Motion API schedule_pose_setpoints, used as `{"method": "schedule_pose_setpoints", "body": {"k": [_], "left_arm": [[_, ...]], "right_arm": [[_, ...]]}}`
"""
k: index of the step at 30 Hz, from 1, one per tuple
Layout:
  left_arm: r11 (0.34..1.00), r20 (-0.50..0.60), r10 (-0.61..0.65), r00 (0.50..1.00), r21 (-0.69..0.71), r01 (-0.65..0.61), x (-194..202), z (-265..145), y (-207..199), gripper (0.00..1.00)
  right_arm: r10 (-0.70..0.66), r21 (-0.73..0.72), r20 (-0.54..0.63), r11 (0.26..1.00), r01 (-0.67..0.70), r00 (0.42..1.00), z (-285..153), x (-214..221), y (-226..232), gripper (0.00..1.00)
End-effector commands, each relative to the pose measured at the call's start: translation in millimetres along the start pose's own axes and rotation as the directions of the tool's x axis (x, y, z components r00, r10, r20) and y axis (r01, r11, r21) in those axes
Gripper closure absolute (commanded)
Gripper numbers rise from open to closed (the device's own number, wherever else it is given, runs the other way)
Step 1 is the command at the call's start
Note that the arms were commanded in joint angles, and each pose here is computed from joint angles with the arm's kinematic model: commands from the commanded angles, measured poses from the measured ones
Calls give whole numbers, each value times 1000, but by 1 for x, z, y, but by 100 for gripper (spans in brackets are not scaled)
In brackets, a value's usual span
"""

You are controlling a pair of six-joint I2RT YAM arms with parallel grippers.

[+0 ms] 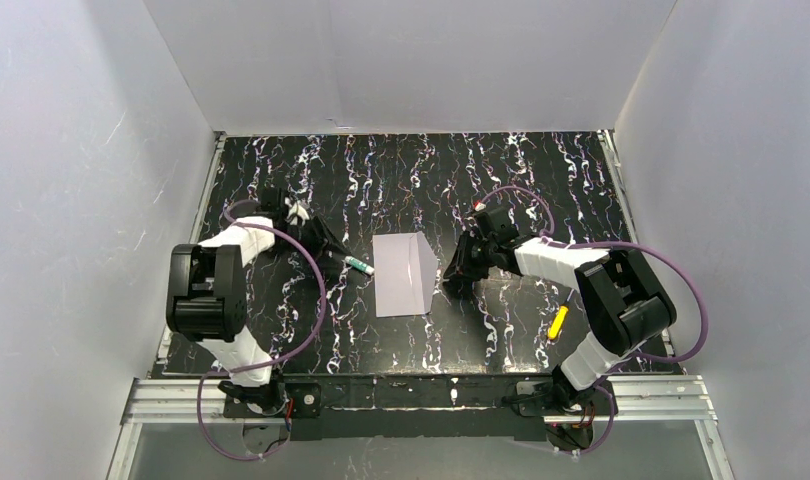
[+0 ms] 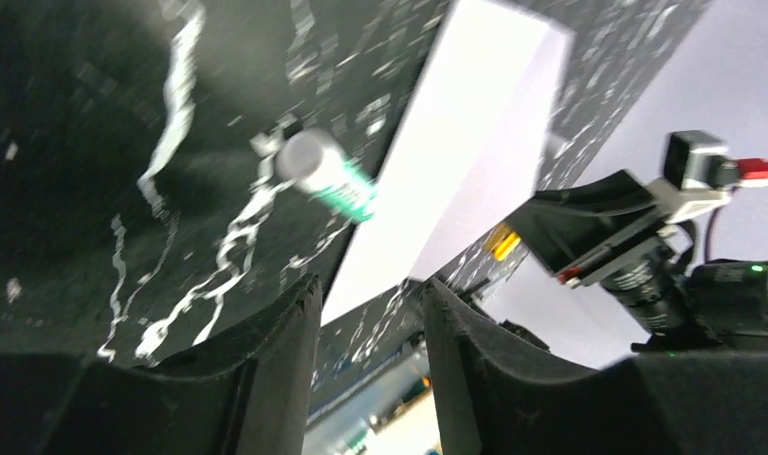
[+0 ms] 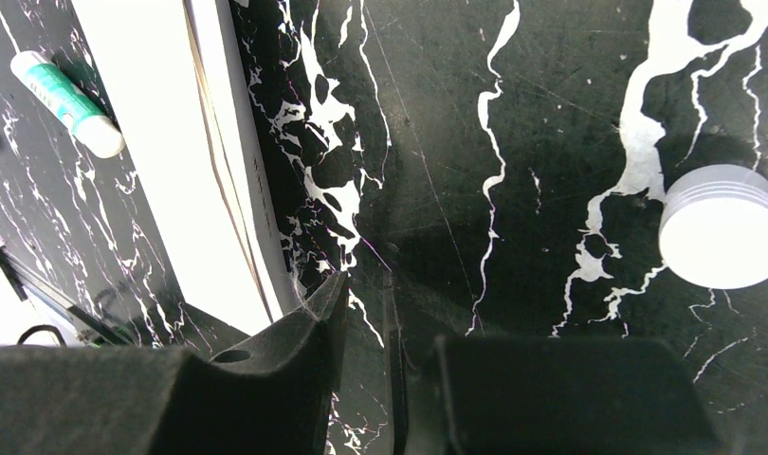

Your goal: Place the letter into the envelope and seal it

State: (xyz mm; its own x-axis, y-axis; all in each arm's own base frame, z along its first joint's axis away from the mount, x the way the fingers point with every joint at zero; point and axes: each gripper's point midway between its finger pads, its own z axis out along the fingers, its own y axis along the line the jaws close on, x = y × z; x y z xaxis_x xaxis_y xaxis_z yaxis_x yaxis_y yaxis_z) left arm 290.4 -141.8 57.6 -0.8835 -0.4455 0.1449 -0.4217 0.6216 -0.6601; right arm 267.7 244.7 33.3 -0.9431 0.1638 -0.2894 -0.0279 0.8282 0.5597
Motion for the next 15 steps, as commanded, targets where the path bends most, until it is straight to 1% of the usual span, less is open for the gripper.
{"method": "schedule_pose_setpoints", "body": {"k": [1,3,5,7,8,10,12,13,15], "left_arm": [[974,142,191,971,97,-205,-21,-23,-59,59],[957,132,259,957,96,-273,-12,-17,-72,61],[947,95,301,949,89,-309,2,-3,-80,65],[947,58,310,949,69,-313,12,14,-81,71],[950,54,305,951,51,-308,12,21,-80,76],[945,98,324,941,21,-327,4,31,-83,82],[931,171,366,915,-58,-362,-16,37,-83,87],[926,184,378,907,-75,-371,-23,40,-84,88],[925,170,381,909,-77,-373,-30,49,-86,92]], "right_arm": [[-36,-7,22,999,36,999,0,-11,8,71],[-48,-41,35,998,50,998,1,-14,15,71],[-49,-86,43,995,53,998,0,-14,24,71],[-64,-136,64,988,72,996,-2,-20,37,71],[-69,-148,64,986,77,996,-1,-21,41,71],[-74,-161,61,983,83,995,0,-23,47,71],[-77,-166,59,982,86,995,3,-24,49,71],[-78,-167,56,982,87,995,4,-24,50,71],[-83,-171,51,981,90,995,7,-24,51,71]]}}
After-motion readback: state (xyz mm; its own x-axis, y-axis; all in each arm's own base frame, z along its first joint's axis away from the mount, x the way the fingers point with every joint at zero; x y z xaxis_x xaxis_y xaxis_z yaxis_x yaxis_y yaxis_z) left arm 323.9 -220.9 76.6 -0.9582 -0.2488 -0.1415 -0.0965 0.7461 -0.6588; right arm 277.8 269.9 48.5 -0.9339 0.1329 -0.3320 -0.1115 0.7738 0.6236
